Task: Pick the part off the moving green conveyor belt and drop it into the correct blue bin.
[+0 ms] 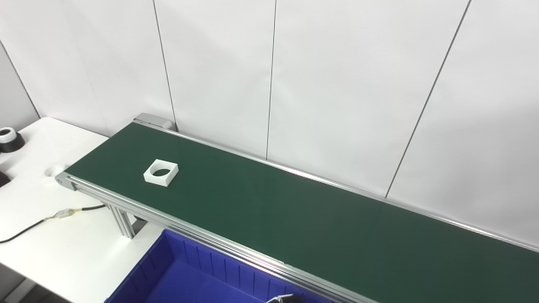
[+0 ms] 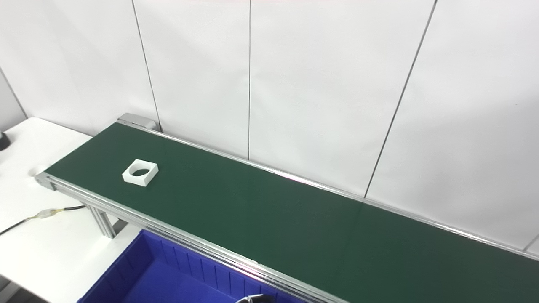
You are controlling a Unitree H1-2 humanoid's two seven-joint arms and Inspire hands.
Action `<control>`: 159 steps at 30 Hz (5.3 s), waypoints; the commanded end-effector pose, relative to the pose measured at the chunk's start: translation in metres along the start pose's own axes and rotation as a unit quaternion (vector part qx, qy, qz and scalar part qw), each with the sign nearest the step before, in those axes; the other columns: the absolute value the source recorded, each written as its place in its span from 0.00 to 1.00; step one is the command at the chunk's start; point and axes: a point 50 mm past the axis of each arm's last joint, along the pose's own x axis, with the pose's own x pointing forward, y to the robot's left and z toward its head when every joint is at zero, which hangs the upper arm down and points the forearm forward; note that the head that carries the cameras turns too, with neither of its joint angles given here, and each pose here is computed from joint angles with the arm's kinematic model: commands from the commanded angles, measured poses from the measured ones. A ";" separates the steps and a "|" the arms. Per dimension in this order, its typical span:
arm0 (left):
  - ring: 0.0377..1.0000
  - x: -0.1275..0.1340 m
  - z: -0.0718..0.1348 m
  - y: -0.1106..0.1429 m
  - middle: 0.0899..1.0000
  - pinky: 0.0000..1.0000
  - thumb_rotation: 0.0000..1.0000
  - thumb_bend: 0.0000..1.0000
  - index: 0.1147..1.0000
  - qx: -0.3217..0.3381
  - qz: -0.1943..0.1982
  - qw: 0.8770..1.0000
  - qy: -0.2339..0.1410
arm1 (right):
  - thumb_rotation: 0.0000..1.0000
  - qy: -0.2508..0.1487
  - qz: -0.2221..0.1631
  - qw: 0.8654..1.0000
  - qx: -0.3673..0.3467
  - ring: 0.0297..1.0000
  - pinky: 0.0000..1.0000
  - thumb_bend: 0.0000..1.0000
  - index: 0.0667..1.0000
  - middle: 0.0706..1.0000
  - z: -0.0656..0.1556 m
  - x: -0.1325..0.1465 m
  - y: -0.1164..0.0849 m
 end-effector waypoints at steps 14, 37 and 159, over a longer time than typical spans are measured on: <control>0.59 0.009 0.013 -0.013 0.63 0.57 0.00 0.90 0.67 0.000 -0.009 0.999 -0.033 | 0.00 -0.044 0.001 0.999 0.008 0.76 0.67 0.53 0.86 0.81 0.015 0.006 -0.003; 0.60 0.005 0.013 -0.006 0.63 0.57 0.00 0.86 0.69 0.005 -0.007 0.999 -0.032 | 0.00 -0.039 0.004 0.999 0.007 0.73 0.64 0.52 0.83 0.79 0.012 0.004 0.001; 0.92 0.221 0.284 0.121 0.89 0.97 0.05 0.96 0.84 0.680 -0.036 0.723 -0.117 | 0.00 -0.048 0.014 0.999 0.021 0.70 0.60 0.70 0.77 0.74 0.018 0.034 0.011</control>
